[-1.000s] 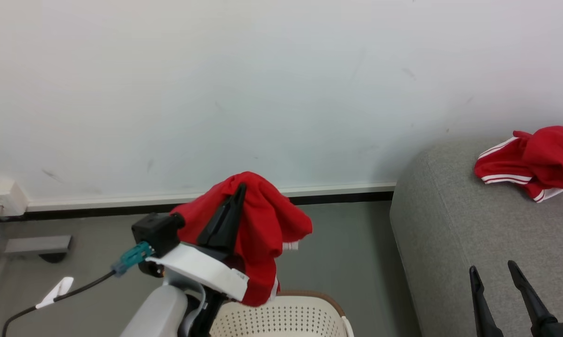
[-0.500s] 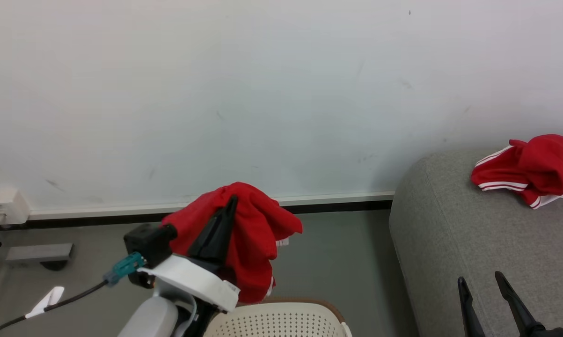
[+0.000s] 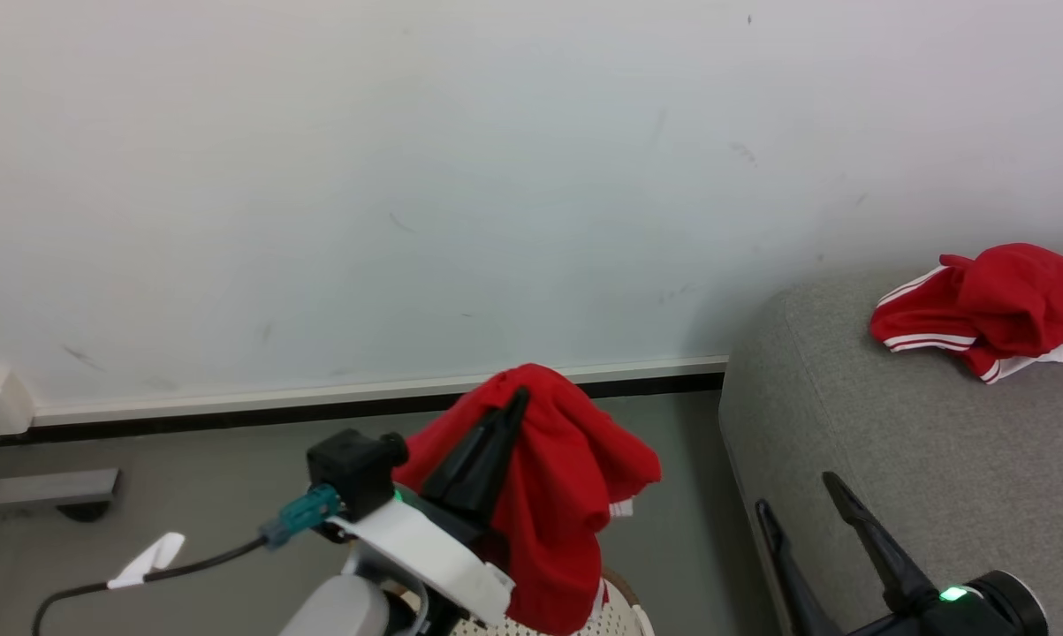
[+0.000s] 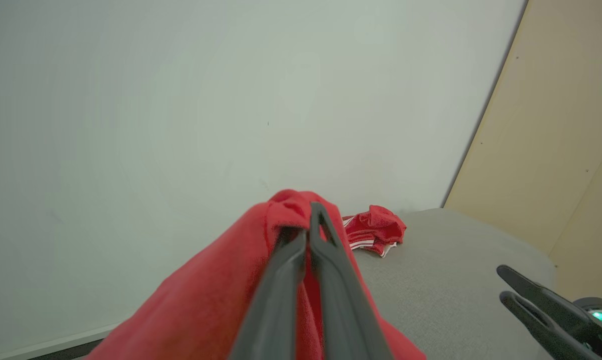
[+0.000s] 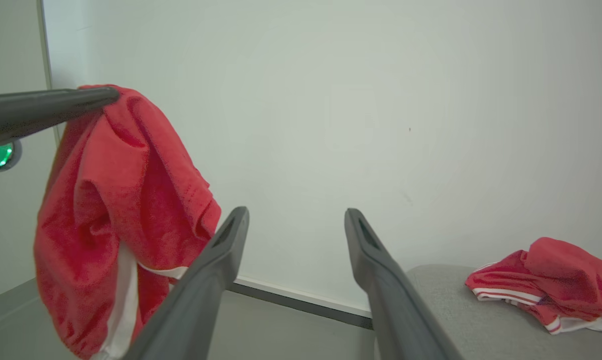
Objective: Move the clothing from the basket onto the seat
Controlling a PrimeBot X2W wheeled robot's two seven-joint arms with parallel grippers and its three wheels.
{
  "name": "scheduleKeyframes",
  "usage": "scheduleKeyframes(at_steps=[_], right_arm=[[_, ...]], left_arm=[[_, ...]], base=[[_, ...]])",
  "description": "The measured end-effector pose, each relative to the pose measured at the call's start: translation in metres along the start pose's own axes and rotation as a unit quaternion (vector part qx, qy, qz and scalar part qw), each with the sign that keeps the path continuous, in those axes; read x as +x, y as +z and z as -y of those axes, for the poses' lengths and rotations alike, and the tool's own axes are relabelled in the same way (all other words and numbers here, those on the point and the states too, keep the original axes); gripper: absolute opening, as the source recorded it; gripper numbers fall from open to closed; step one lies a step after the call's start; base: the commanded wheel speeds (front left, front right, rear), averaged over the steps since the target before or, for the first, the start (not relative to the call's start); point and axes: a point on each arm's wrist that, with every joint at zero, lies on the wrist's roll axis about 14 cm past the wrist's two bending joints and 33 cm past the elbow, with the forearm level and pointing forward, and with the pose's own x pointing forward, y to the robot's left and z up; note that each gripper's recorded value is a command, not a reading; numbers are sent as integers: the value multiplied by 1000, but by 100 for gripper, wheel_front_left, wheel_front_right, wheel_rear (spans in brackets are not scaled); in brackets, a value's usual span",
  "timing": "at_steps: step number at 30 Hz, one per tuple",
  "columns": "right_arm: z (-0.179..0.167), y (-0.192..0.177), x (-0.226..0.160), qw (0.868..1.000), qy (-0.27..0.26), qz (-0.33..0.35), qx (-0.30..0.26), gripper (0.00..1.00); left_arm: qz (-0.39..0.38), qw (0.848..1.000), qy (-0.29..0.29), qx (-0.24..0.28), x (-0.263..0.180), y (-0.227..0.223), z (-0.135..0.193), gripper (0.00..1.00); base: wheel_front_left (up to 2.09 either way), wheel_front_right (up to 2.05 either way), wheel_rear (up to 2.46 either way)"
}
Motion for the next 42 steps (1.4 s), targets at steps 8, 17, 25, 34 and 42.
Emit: scheduleKeyframes(at_steps=[8,17,25,34,42], right_arm=[[-44,13,12,996,89,15,-3,100],[-52,8,14,994,105,4,4,100],[-46,-6,10,995,100,-20,4,100],[-27,-9,11,998,64,-24,15,0],[19,5,6,1000,-6,-3,5,0]], left_arm=[[-30,997,-66,-21,5,-21,50,0],[-45,990,-127,-41,4,-32,97,0],[-59,983,-164,-58,0,-36,121,0],[-71,981,-165,-67,-1,-44,121,0],[-78,983,-152,-71,4,-57,115,100]], base=[[0,0,0],[0,0,0],[0,0,0],[0,0,0],[0,0,0]])
